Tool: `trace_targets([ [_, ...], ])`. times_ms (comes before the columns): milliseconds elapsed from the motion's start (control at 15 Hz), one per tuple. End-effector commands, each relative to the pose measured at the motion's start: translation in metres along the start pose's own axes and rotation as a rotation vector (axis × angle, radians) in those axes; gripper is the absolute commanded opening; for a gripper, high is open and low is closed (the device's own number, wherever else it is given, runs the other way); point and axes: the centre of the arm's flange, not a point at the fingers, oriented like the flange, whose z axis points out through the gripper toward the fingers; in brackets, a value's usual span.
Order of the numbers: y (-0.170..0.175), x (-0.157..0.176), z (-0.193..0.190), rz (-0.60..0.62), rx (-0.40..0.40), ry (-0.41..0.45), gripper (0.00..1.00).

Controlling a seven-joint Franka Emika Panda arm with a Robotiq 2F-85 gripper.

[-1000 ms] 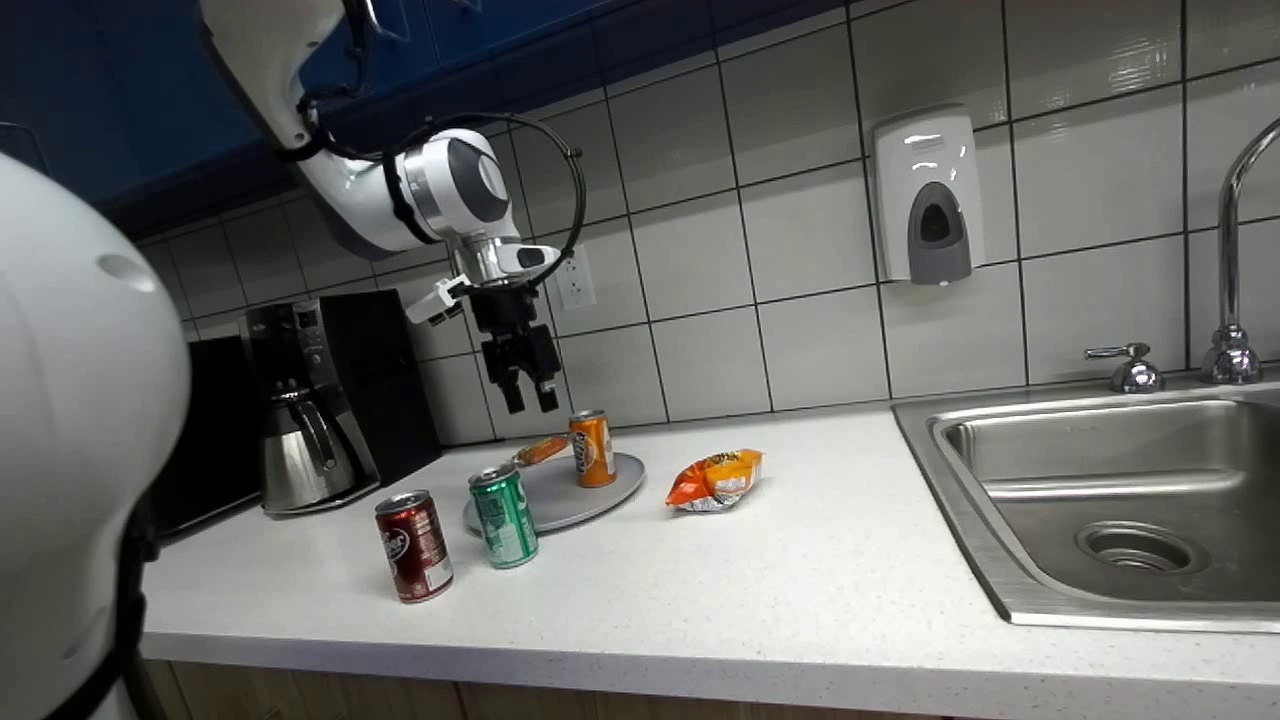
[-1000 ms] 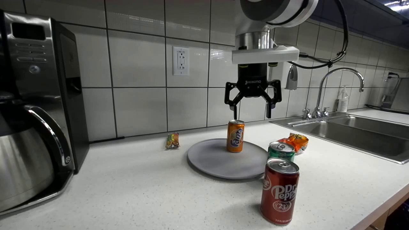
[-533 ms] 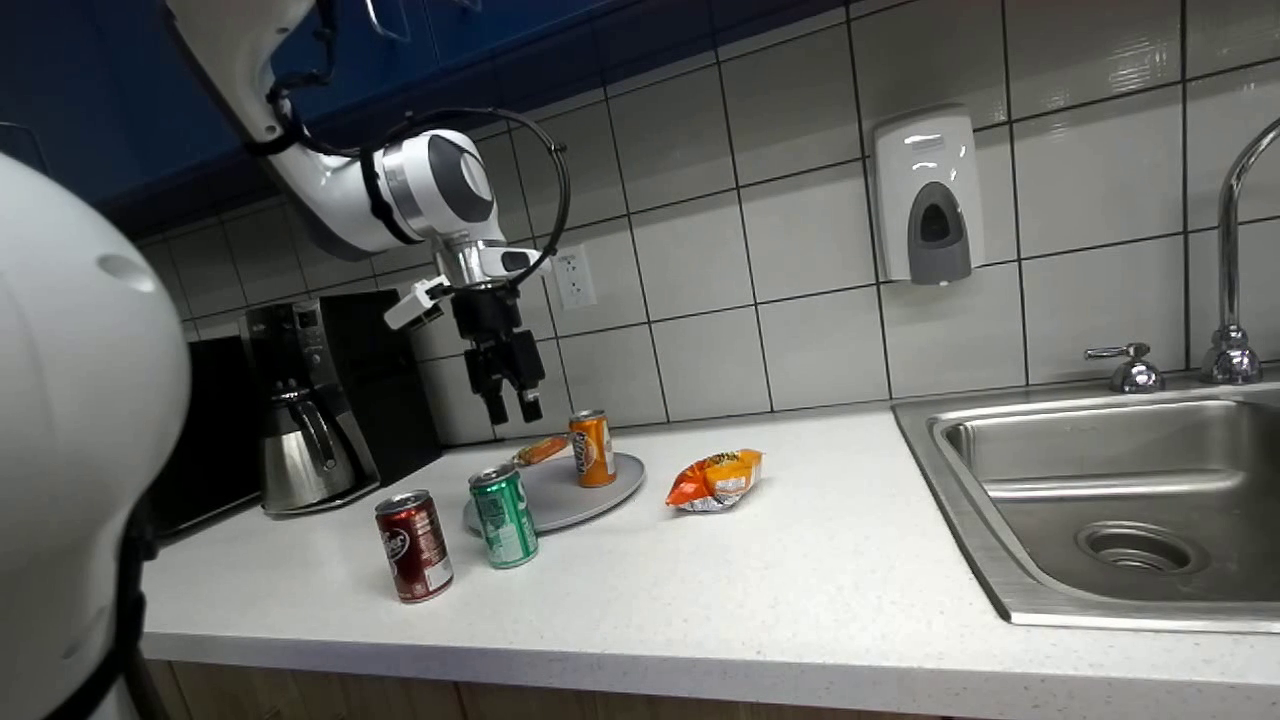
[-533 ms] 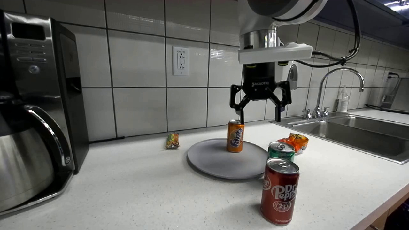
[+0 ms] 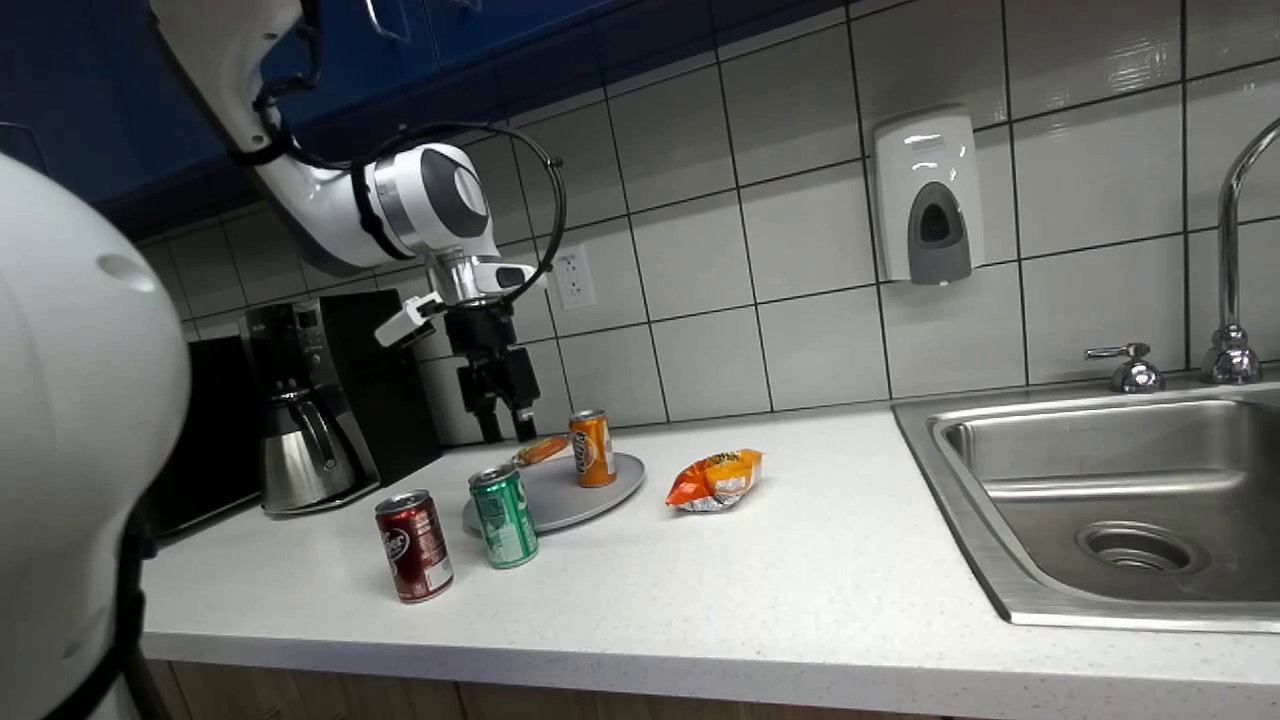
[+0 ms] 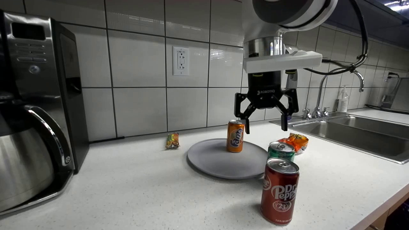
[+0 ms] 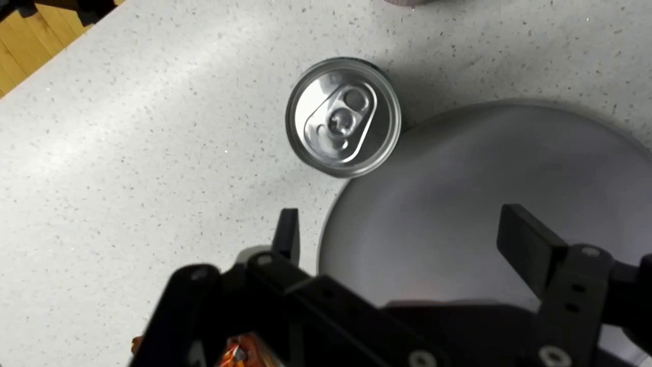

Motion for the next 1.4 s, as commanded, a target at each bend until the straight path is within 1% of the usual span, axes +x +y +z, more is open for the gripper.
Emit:
trace_targets([
  [0,0.008,-0.012,0.001,-0.026,0.033,0.025,1.00],
  [333,0.012,-0.019,0.013,-0.049,0.045,0.044,1.00],
  [867,0.022,-0.033,0.035,-0.082,0.059,0.051,1.00],
  [1333,0.031,-0.048,0.042,-0.082,0.074,0.065,1.00],
])
